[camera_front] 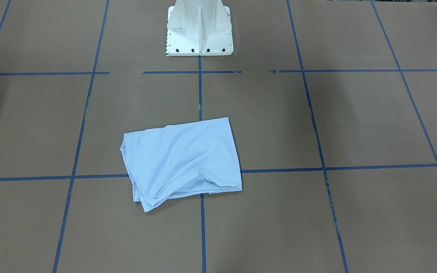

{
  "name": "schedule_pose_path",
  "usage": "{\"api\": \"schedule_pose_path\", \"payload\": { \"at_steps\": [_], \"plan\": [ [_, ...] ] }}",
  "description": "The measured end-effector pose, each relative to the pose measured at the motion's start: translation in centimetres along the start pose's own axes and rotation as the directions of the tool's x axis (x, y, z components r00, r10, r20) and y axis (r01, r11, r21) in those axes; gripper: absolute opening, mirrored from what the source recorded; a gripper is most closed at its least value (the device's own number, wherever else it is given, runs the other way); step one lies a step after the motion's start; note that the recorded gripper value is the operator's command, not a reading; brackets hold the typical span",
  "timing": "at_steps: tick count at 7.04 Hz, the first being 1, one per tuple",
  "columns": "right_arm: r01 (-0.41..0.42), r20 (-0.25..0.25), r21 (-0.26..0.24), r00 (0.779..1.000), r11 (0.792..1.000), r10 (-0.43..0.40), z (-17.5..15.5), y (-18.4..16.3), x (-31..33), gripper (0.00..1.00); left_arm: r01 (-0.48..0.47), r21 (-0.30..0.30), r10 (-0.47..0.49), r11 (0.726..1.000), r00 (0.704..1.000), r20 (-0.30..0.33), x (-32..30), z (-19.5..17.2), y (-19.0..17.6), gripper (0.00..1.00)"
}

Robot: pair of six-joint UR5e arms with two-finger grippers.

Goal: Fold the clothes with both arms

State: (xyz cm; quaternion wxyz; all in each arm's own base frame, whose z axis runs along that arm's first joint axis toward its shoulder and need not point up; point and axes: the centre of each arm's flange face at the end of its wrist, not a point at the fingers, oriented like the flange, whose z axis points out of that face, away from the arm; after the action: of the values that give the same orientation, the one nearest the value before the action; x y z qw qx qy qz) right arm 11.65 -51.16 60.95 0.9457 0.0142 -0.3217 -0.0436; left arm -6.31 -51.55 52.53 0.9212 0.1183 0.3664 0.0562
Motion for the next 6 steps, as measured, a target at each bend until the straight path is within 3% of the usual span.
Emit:
{"api": "schedule_pose_path", "payload": {
  "at_steps": [2,4,6],
  "plan": [
    [-0.001,0.017,-0.007,1.0,1.0,0.001,-0.5,0.0,-1.3,1.0,0.044,-0.032,-0.044,0.999,0.999,-0.021,-0.5,-0.4,3.3,1.0],
    [0.041,0.022,-0.05,0.999,0.998,-0.04,1.7,-1.0,-4.2,1.0,0.072,-0.061,-0.074,0.996,0.997,-0.036,-2.5,1.9,5.8,1.0],
    [0.051,0.035,-0.079,0.998,0.996,-0.049,3.3,-1.5,-5.7,1.0,0.058,-0.037,-0.06,0.998,0.996,-0.065,-3.1,2.9,6.0,1.0]
  ]
}}
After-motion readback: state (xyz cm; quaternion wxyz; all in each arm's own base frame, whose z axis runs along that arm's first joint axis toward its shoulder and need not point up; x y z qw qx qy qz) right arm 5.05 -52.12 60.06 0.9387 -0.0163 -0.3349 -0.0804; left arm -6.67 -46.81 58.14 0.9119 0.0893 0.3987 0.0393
